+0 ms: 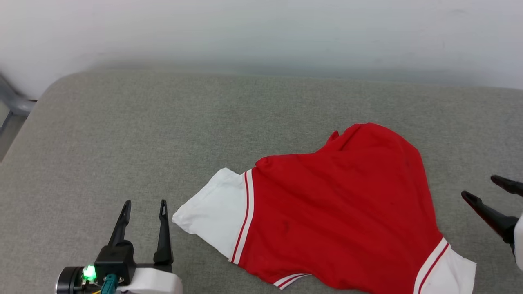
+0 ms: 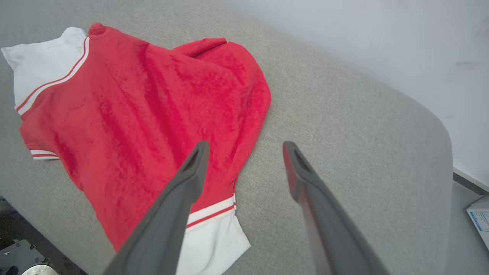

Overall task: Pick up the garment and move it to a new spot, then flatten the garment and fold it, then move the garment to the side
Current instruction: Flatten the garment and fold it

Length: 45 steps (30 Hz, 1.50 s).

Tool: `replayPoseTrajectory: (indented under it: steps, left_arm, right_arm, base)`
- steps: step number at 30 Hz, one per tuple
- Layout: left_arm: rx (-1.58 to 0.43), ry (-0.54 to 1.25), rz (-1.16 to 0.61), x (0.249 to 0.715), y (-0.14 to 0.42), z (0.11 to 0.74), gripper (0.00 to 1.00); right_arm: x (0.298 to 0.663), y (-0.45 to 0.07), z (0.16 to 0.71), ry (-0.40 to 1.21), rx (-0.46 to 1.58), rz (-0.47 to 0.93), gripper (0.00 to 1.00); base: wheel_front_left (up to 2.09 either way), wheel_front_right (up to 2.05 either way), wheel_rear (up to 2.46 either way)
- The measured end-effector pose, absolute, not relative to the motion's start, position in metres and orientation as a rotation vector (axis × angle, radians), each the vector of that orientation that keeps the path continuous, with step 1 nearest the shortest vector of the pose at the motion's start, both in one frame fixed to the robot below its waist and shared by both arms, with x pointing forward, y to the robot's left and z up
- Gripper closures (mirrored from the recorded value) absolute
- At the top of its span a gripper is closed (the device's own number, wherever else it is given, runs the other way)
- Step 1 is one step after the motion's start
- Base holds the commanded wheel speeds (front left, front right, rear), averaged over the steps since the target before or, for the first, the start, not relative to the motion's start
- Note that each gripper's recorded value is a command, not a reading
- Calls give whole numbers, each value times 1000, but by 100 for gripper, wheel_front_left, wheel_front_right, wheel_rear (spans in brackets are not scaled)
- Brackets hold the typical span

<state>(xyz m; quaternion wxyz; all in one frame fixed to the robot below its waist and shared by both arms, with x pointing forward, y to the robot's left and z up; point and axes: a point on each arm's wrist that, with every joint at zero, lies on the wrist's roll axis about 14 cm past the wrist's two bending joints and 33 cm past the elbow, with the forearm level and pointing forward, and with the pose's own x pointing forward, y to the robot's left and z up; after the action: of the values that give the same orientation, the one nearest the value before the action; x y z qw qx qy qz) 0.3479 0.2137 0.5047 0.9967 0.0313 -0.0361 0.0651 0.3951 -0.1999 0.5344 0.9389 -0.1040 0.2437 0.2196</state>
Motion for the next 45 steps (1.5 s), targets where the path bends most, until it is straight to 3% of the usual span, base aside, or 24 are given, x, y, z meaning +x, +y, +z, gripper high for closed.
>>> replayPoseTrajectory:
  steps: [7,15,23,24,25,38,45]
  left_arm:
    - [64,-68,142,356,218,504,0]
    - [62,-40,167,361,225,495,0]
    - [66,-16,200,361,234,488,0]
    - [66,-15,201,361,235,488,0]
    - [65,-15,201,361,235,488,0]
    - [65,-35,192,358,234,495,0]
    - [69,-24,193,362,235,492,0]
  right_arm:
    - [413,-192,488,733,-264,473,0]
    - [407,-190,410,1026,-324,505,0]
    - [393,-180,367,1147,-333,558,0]
    - [393,-179,368,1138,-331,561,64]
    - [395,-177,369,1122,-332,566,100]
    - [476,-136,456,714,-262,590,100]
    - [475,-89,421,782,-248,666,100]
  base:
    - [0,0,0]
    - [0,0,0]
    - [0,0,0]
    - [0,0,0]
    - [0,0,0]
    - [0,0,0]
    - [0,0,0]
